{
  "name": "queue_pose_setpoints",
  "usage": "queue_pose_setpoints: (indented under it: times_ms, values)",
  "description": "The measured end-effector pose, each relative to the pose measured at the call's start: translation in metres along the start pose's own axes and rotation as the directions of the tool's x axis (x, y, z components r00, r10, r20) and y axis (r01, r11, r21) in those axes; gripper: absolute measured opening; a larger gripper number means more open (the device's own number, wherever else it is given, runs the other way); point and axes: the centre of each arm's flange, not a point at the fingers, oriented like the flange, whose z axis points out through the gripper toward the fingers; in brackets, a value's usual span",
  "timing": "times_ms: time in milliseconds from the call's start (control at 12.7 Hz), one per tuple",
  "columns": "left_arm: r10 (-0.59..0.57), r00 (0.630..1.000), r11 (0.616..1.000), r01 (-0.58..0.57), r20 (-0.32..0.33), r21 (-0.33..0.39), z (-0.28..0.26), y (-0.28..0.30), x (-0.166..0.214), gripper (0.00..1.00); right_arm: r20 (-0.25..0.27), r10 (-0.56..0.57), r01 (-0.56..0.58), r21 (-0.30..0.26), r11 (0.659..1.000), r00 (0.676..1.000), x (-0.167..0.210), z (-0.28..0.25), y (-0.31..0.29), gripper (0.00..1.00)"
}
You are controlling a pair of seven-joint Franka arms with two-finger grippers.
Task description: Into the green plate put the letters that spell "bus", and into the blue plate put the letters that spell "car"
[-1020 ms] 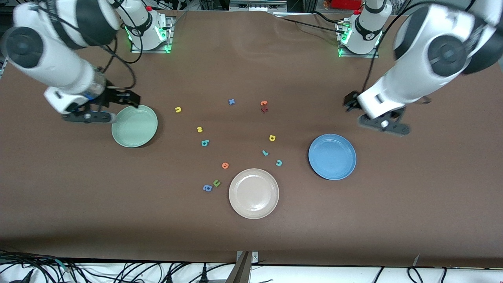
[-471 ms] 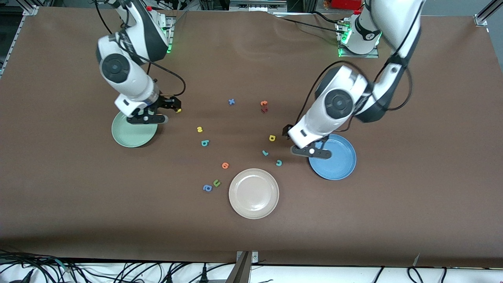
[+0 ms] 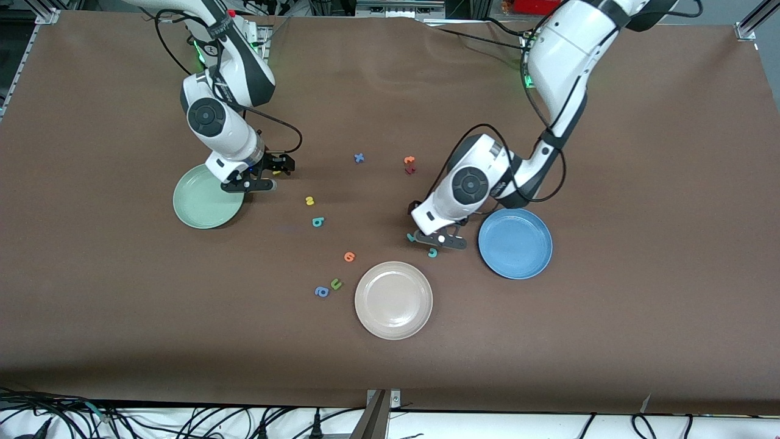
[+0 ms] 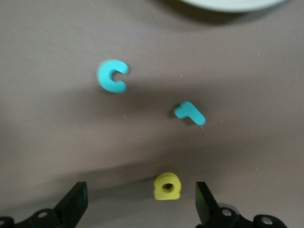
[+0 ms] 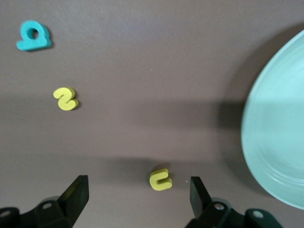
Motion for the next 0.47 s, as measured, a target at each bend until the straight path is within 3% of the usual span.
queue_pose_setpoints:
  times_ms: [78,157,314,471]
  values:
    - [0.010,1.000,1.000,-0.010,0.003,0.010,0.005,0.007,-0.004,1.00,0.004,0.000,0.000,0.004,1.000,1.000,-0.004,0.010,0.001,0.87]
    - [0.014,1.000,0.999,-0.014,-0.002,0.029,0.007,0.012,-0.007,1.00,0.013,-0.002,0.002,0.005,1.000,1.000,-0.006,0.016,0.002,0.87]
    - [0.004,1.000,0.998,-0.002,-0.020,0.067,0.008,0.016,-0.008,1.00,0.022,-0.023,0.023,-0.001,1.000,0.999,-0.008,0.021,0.003,0.72]
    - [0.011,1.000,0.997,-0.009,-0.019,0.077,0.012,0.020,-0.011,0.94,0.033,-0.038,0.038,-0.010,0.999,0.999,-0.013,0.026,0.004,0.72]
